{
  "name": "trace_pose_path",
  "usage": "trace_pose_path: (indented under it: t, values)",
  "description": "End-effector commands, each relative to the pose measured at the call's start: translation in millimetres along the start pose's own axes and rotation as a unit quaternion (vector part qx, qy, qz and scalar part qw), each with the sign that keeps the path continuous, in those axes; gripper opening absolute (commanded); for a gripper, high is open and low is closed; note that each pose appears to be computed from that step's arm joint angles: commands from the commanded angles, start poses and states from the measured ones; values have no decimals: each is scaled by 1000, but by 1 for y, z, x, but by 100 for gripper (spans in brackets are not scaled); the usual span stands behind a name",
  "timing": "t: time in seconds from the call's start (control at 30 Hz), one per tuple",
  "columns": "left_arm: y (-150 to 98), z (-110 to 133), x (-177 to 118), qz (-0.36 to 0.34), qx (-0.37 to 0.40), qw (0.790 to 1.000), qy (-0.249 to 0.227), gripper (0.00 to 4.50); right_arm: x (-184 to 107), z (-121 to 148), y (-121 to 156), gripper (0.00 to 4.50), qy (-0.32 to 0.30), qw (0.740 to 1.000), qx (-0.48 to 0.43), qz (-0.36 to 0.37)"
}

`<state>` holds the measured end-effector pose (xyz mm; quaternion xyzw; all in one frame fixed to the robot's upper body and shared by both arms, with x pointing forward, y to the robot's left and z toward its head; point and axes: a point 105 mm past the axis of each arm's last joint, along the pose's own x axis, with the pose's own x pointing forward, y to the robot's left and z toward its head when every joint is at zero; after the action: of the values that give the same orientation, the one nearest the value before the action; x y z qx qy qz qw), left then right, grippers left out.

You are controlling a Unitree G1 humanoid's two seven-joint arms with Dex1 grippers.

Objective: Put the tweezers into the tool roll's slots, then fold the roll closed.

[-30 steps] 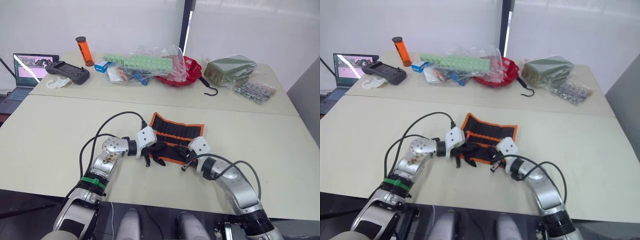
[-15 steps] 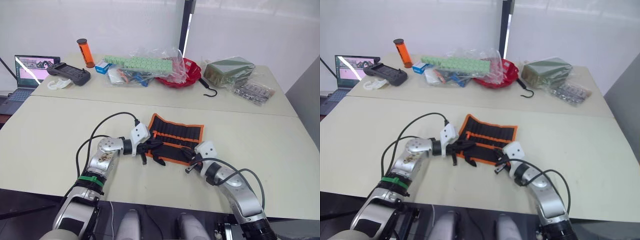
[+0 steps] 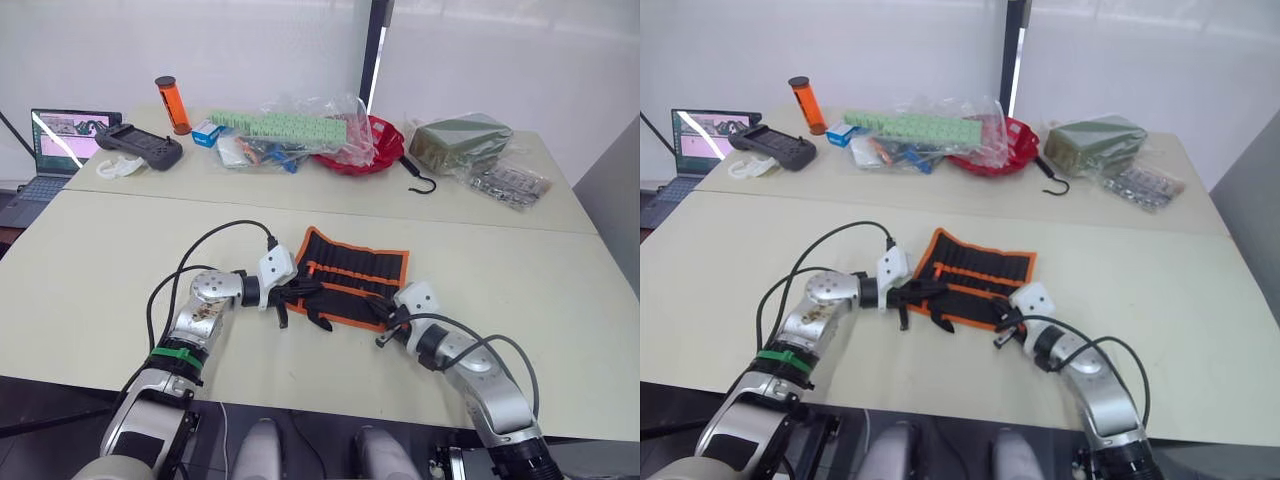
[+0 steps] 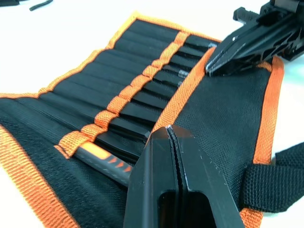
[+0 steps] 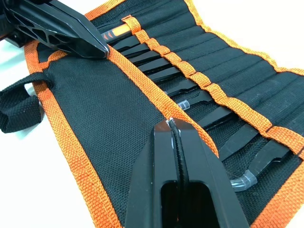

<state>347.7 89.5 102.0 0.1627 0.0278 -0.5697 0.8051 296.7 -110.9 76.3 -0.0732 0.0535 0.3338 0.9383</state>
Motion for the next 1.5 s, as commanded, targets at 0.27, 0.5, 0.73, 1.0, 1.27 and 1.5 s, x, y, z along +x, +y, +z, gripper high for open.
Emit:
trace_pose_path:
  t: [0.27,0.5,0.73,1.0,1.27,1.5]
  values:
    - [-19,47,-10,-30,27,998,-45,3,10,34,25,0,-42,997,-24,67]
    - [-45,13,7,-31,7,999,13,3,20,19,37,0,-22,996,8,88]
    - [-27,-21,3,31,-30,998,48,3,17,3,11,0,-3,1000,-19,11]
    - [-29,-29,-2,28,-38,997,54,3,-1,-3,-13,0,-14,998,-23,-49]
    - [-27,-12,-3,24,-44,999,15,3,0,10,-12,0,-36,998,-34,-31]
    - [-21,39,-20,7,-43,996,-77,3,-20,46,-12,0,-88,996,0,-5]
